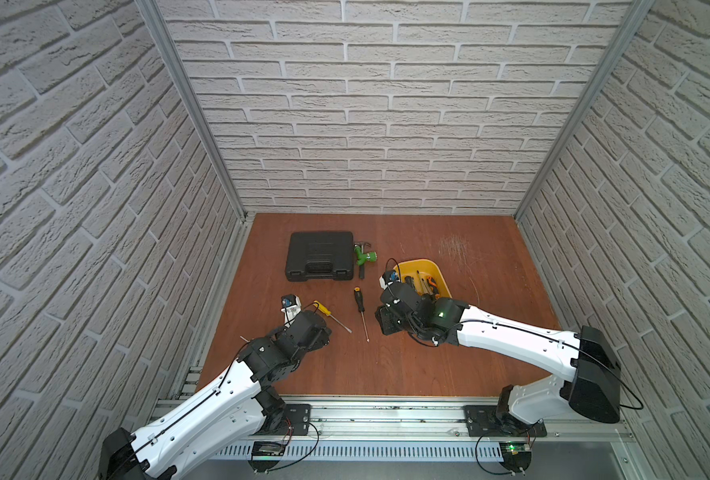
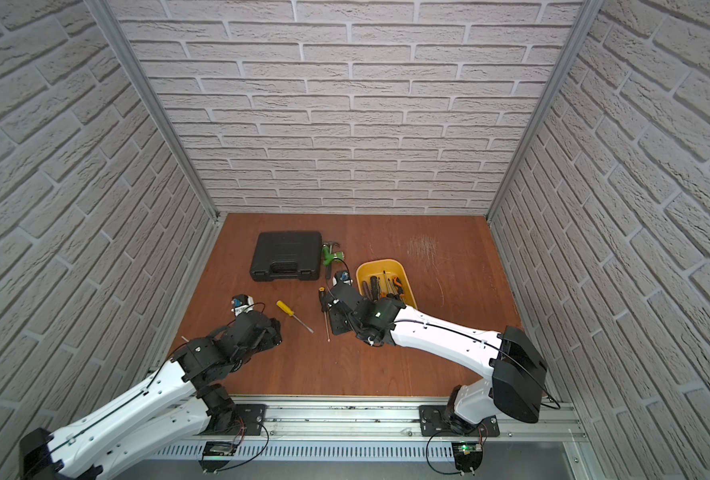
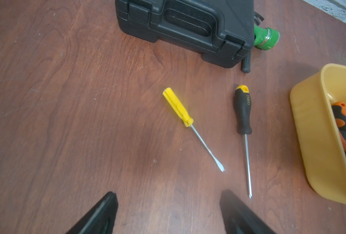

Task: Put the screwdriver on the desktop into the storage box
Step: Pick up the screwdriver from the center of the board.

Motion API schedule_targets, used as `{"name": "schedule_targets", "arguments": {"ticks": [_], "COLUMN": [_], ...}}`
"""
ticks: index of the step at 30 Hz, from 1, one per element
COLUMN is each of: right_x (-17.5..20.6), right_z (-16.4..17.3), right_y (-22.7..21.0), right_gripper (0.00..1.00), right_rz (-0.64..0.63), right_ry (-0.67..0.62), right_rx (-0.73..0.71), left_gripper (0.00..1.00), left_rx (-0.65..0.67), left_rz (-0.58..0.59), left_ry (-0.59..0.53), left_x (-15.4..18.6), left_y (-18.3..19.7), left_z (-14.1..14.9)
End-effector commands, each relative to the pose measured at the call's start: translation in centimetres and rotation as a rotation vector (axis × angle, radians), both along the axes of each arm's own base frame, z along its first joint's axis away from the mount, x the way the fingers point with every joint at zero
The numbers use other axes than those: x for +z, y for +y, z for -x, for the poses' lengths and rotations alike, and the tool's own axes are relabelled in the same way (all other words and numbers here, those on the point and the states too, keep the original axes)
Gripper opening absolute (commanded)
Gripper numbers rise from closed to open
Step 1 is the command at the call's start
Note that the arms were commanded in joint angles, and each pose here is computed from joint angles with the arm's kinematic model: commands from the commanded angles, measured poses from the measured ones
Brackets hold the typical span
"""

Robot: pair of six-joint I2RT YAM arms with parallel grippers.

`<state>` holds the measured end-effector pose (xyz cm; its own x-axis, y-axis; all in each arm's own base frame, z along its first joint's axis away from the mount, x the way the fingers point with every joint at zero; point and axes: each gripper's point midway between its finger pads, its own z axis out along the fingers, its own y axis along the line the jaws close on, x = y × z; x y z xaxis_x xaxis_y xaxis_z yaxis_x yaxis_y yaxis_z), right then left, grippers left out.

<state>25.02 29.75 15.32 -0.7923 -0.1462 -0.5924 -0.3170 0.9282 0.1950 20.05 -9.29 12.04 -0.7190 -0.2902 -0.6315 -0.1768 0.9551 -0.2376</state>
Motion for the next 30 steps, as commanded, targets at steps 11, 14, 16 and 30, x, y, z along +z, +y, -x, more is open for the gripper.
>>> {"name": "schedule_targets", "arguments": {"ticks": [11, 14, 16, 30], "right_x": [1.0, 0.5, 0.2, -2.1], "right_z": [-0.3, -0.4, -0.5, -0.7], "right_y": [1.2, 1.6, 1.8, 2.6], "right_gripper": [0.45, 0.46, 0.46, 0.46], "right_rz": [-0.029, -0.015, -0.003, 0.029], "right_ry": [-0.028, -0.011, -0.002, 0.031], "right_rx": [-0.019, -0.021, -0.017, -0.006], "left_gripper": [0.92, 0.92, 0.92, 0.92], "left_rx": [0.047, 0.048, 0.049, 0.065], "left_rz": [0.015, 0.016, 0.016, 0.031], "left_ry": [-0.026, -0.025, -0.017, 0.028], "left_x": [-0.1, -0.3, -0.6, -1.4], "left_y": [1.9, 2.0, 2.0, 2.3], "left_z": [0.9, 1.0, 1.1, 1.4]}}
